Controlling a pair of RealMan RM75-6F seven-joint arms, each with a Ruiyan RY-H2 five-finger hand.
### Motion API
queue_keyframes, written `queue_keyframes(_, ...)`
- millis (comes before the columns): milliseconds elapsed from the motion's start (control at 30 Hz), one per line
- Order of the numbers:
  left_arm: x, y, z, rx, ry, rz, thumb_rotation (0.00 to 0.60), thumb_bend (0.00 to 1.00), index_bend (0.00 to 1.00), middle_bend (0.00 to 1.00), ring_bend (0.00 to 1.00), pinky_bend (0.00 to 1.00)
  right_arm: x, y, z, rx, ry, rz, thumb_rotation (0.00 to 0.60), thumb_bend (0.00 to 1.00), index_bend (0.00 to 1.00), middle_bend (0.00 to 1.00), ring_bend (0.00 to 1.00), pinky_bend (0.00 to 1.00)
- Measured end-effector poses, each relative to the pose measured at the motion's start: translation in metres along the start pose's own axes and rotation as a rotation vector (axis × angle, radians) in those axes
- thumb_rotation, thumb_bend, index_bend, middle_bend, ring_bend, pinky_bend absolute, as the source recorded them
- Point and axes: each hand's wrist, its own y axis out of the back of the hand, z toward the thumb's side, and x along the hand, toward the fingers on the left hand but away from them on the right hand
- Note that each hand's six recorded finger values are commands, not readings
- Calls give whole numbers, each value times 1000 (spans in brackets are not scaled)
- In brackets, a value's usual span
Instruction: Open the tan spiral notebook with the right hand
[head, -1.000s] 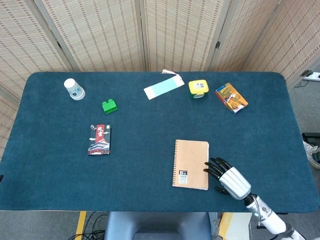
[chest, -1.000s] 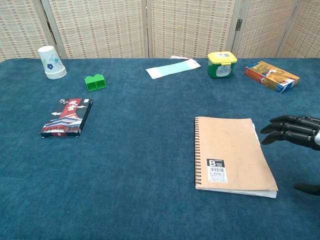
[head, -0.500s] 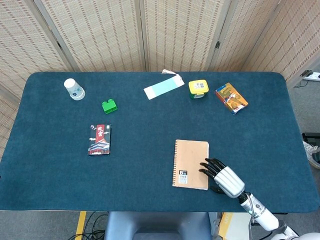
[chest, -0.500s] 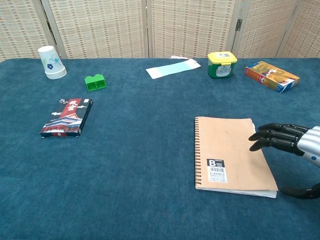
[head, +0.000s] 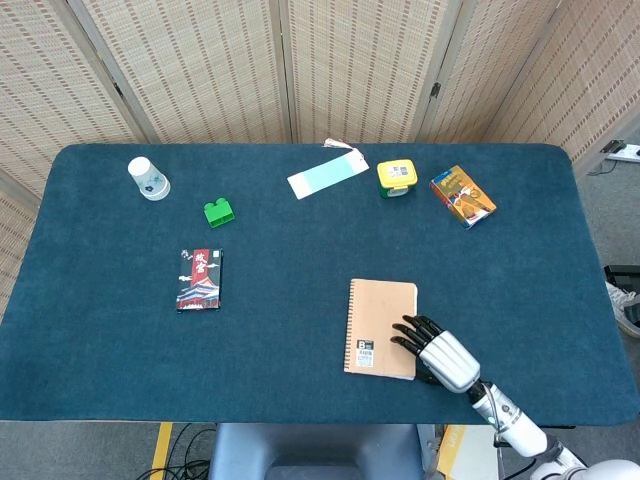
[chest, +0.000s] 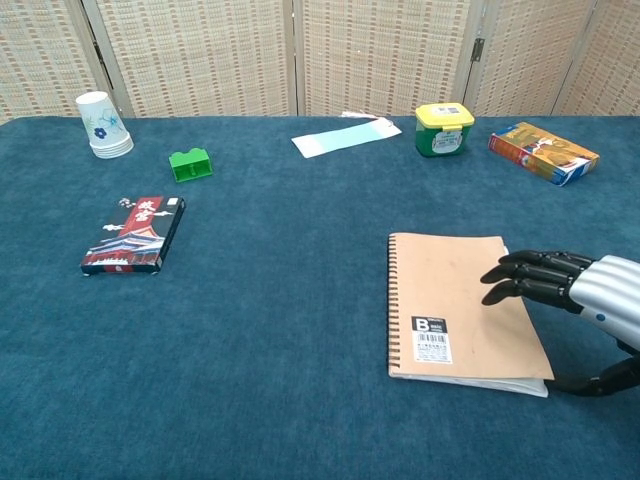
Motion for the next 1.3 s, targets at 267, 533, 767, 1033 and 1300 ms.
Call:
queue_keyframes(267, 1, 1, 0, 0, 0, 6, 600, 102, 225, 245, 222, 256, -3, 3, 0, -11, -5, -27, 600, 231, 222, 178, 93, 166)
queue_keyframes(533, 0, 5, -5, -4, 20, 25, 600, 103, 225, 245, 222, 256, -20, 8, 2, -26, 6, -58, 600, 231, 222, 178, 93, 166)
queue_keyframes(767, 0, 15, -18, -17, 80, 53, 600, 102, 225, 245, 222, 256, -54, 16, 13, -45, 49, -115, 600, 231, 222, 168, 89, 166)
queue_keyframes(1033, 1, 29, -40, -77, 148, 85, 600, 102, 222, 245, 222, 256, -94, 22, 29, -68, 94, -157, 600, 231, 115, 64, 1, 166)
queue_keyframes(1300, 1, 43, -59, -134, 185, 117, 600, 102, 222, 245, 222, 256, -131, 44, 44, -92, 163, -244, 600, 213, 13, 19, 0, 166)
